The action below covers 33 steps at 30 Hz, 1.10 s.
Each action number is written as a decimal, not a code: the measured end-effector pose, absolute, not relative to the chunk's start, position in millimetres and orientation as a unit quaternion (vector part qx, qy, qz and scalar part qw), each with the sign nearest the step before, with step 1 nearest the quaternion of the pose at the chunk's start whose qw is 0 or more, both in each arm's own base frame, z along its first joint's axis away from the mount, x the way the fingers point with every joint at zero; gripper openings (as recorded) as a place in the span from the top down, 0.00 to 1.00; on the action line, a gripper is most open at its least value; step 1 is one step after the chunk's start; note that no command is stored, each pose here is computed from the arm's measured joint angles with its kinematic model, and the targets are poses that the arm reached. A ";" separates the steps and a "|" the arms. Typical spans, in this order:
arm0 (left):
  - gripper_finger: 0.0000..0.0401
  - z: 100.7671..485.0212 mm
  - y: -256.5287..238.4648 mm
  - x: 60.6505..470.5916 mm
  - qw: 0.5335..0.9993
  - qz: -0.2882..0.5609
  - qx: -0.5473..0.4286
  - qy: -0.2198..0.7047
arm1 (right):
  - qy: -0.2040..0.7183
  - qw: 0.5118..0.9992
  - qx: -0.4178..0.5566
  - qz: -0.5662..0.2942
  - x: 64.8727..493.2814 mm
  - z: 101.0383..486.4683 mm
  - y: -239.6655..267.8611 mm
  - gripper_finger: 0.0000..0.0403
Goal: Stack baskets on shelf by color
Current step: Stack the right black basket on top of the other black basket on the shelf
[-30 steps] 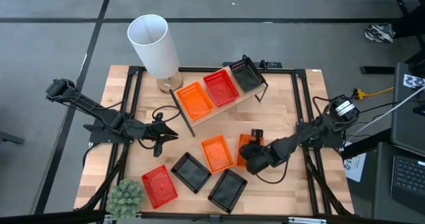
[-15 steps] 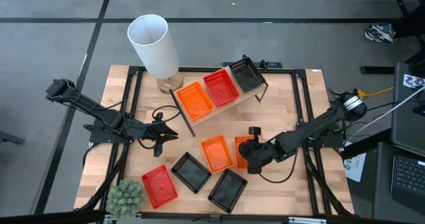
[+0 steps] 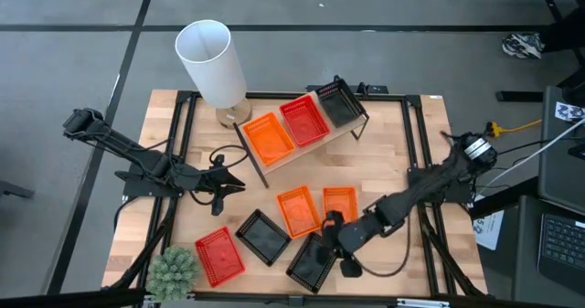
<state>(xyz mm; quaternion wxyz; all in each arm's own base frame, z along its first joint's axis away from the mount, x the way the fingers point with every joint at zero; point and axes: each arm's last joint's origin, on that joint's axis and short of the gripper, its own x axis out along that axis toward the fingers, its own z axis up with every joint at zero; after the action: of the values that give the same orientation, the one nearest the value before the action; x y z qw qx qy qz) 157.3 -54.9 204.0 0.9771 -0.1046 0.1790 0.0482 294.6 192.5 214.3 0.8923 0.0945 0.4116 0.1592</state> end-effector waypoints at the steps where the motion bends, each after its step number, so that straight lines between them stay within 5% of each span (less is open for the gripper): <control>1: 0.86 204.0 -54.9 157.3 0.977 0.048 -0.104 0.179 | 0.415 0.891 0.097 0.157 297.2 208.7 194.1 0.87; 9: 0.86 203.5 -54.8 157.1 0.977 0.049 -0.103 0.182 | 0.454 0.876 0.098 0.129 321.2 176.7 193.7 0.87; 19: 0.86 203.0 -54.7 156.9 0.976 0.049 -0.101 0.184 | 0.591 0.803 0.046 0.069 316.9 159.7 182.4 0.87; 33: 0.86 202.7 -54.6 156.8 0.977 0.049 -0.096 0.186 | 0.629 0.753 -0.181 -0.071 317.5 187.0 137.2 0.87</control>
<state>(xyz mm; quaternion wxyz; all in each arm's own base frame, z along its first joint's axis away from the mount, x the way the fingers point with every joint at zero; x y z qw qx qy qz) 156.8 -54.6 202.7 0.9767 -0.0957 0.1857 0.0492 317.5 137.2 187.0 0.7528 -0.1806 0.6289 -0.0714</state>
